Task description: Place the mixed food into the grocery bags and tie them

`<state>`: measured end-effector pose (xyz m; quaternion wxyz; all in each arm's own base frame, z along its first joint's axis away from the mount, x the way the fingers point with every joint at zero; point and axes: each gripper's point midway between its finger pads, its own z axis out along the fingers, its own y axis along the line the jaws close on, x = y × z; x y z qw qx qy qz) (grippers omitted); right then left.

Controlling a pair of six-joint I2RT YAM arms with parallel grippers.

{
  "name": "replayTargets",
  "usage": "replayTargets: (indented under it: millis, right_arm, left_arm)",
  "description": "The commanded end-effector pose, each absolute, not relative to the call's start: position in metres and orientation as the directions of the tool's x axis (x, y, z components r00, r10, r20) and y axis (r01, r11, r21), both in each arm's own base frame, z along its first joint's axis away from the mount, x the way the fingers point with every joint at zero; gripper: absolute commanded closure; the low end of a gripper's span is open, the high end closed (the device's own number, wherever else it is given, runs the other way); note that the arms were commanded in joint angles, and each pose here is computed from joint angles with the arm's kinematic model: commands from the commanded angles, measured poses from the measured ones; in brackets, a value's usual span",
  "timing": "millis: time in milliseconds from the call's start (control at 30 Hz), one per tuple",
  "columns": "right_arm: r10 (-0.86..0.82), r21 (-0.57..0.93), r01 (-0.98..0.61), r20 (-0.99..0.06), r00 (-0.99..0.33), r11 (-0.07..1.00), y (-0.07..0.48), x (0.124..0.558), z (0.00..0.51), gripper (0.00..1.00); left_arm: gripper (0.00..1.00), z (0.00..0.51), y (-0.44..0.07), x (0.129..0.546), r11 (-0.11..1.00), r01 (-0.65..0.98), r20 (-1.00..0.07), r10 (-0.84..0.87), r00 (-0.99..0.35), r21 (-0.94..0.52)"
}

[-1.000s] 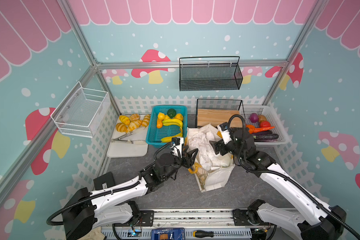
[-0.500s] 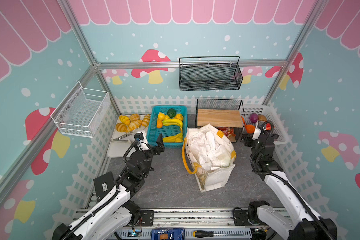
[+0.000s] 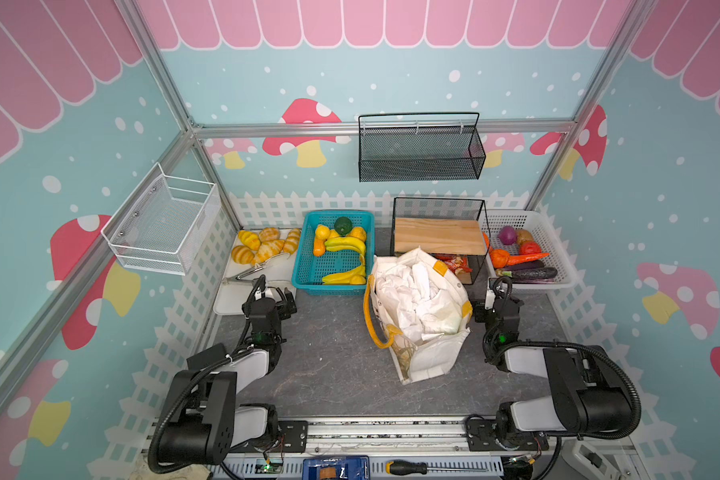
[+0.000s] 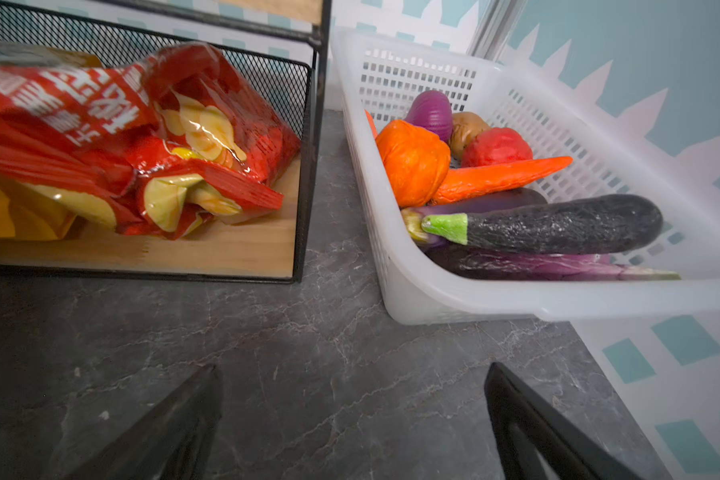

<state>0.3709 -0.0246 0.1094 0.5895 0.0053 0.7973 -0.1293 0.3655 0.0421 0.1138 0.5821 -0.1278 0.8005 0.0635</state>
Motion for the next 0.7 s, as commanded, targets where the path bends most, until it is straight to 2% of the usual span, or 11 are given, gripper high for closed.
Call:
replayTargets:
  millis: [0,133,200,667]
  right_arm:
    - [-0.159,-0.180,0.179,-0.979,-0.126,0.967,-0.024,0.374,0.144,0.01]
    - [-0.152,-0.165,0.183,-0.985,-0.082,0.969,-0.027,0.363,0.138,0.01]
    - [-0.149,-0.164,0.192,-0.985,-0.087,0.968,-0.028,0.364,0.137,0.01]
    - [-0.145,-0.160,0.206,-0.986,-0.089,0.965,-0.030,0.363,0.137,0.01]
  left_arm:
    - [0.01,0.138,0.028,0.383,0.980,-0.169,-0.980,-0.133,-0.150,-0.107]
    - [0.01,0.126,0.020,0.393,0.989,-0.119,-0.983,-0.111,-0.148,-0.093]
    - [0.01,0.117,0.023,0.396,0.985,-0.149,-0.966,-0.120,-0.231,-0.086]
    - [0.01,0.115,0.019,0.402,0.986,-0.161,-0.964,-0.088,-0.250,-0.048]
